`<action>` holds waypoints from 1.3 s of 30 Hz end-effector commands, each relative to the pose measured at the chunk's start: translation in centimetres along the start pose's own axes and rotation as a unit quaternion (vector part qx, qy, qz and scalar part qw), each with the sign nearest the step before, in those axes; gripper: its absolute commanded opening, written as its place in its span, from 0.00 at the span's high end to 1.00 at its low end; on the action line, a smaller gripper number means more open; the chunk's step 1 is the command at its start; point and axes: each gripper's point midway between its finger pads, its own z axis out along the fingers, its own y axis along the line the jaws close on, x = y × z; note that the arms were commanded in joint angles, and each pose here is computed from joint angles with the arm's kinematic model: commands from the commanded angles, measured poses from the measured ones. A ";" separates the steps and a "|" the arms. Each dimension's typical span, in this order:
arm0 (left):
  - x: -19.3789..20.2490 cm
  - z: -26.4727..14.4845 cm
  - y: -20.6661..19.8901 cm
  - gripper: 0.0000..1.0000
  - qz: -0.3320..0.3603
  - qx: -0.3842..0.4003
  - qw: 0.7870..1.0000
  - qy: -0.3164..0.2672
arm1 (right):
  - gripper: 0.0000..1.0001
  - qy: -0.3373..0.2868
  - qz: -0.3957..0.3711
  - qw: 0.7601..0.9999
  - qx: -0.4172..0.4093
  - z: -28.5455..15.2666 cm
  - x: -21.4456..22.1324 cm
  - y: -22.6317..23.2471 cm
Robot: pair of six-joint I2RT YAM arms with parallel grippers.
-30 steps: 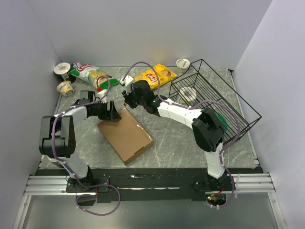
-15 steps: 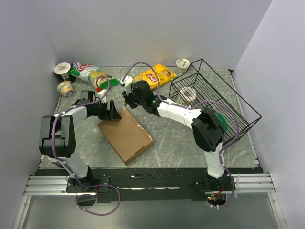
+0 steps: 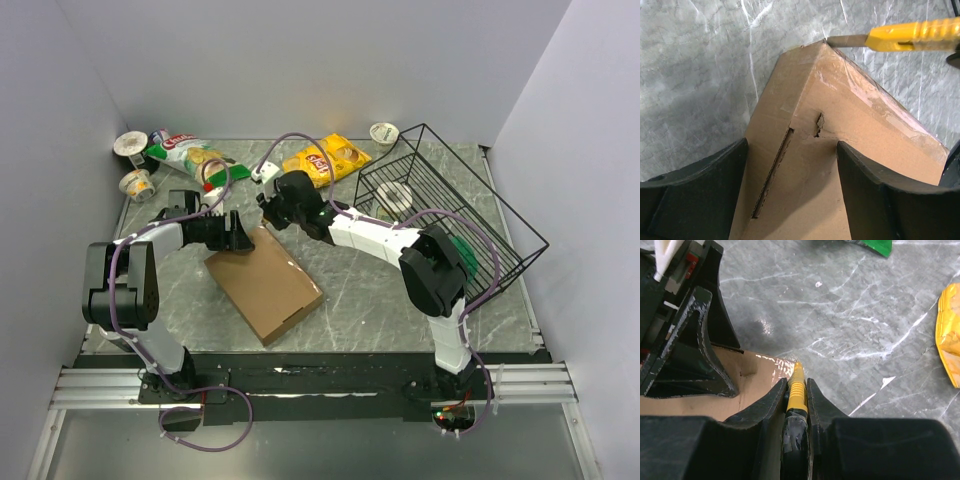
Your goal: Unpack the express box
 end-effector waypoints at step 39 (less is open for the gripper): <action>1.1 0.2 4.1 0.55 -0.071 -0.106 0.992 0.008 | 1.00 0.131 0.020 0.991 0.033 -10.5 5.1 1.7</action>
